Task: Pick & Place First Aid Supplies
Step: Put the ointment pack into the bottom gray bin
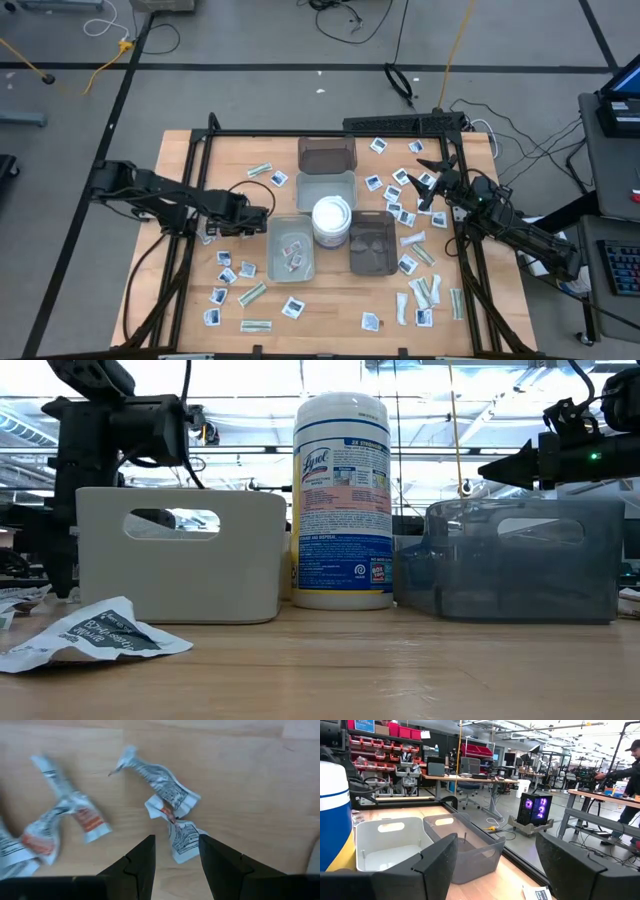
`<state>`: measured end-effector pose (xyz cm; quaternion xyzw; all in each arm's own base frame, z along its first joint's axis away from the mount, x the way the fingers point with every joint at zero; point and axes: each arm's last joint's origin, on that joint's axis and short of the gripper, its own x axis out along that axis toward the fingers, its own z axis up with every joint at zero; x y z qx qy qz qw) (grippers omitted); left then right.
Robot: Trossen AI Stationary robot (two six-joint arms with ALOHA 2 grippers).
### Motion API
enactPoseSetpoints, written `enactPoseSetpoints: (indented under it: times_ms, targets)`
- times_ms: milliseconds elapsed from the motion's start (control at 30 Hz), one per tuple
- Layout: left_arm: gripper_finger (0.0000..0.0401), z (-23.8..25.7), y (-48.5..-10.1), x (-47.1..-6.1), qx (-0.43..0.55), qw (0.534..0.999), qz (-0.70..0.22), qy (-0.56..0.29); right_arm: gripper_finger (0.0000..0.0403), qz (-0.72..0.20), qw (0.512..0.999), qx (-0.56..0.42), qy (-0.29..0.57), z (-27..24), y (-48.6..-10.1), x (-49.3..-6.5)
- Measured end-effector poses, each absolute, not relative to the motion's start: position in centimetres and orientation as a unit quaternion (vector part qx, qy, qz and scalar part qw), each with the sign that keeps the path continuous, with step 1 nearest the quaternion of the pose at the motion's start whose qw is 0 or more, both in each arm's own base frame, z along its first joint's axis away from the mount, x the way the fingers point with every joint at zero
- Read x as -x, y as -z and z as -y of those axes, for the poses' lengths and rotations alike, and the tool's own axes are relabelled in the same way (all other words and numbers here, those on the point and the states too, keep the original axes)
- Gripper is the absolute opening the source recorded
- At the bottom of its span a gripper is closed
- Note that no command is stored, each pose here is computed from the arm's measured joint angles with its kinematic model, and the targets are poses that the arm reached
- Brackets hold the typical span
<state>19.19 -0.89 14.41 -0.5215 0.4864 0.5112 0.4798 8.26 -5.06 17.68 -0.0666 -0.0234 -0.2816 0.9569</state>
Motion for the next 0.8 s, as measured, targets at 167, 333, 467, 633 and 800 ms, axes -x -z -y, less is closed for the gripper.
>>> enactPoseSetpoints:
  times_ms: [167,333,467,633,800]
  targets:
    - [0.0154,0.87,-14.08,-19.38,0.517,0.481,-0.486,-0.515,0.0263,0.023,0.957,0.067,0.282,5.06,-17.68,-8.26]
    - [0.0118,0.88,-13.93,-19.48,0.515,0.478,-0.488,-0.518,0.0263,0.023,0.957,0.067,0.281,5.06,-17.68,-8.26]
    - [0.0065,0.89,-13.93,-19.47,0.516,0.477,-0.489,-0.517,0.0263,0.023,0.957,0.067,0.282,5.06,-17.68,-8.26]
    - [0.0009,0.96,-13.95,-19.41,0.517,0.475,-0.492,-0.514,0.0263,0.023,0.957,0.067,0.282,5.06,-17.68,-8.26]
    - [0.0018,1.39,-14.69,-19.18,0.54,0.471,-0.502,-0.484,0.0263,0.023,0.957,0.067,0.282,5.06,-17.68,-8.26]
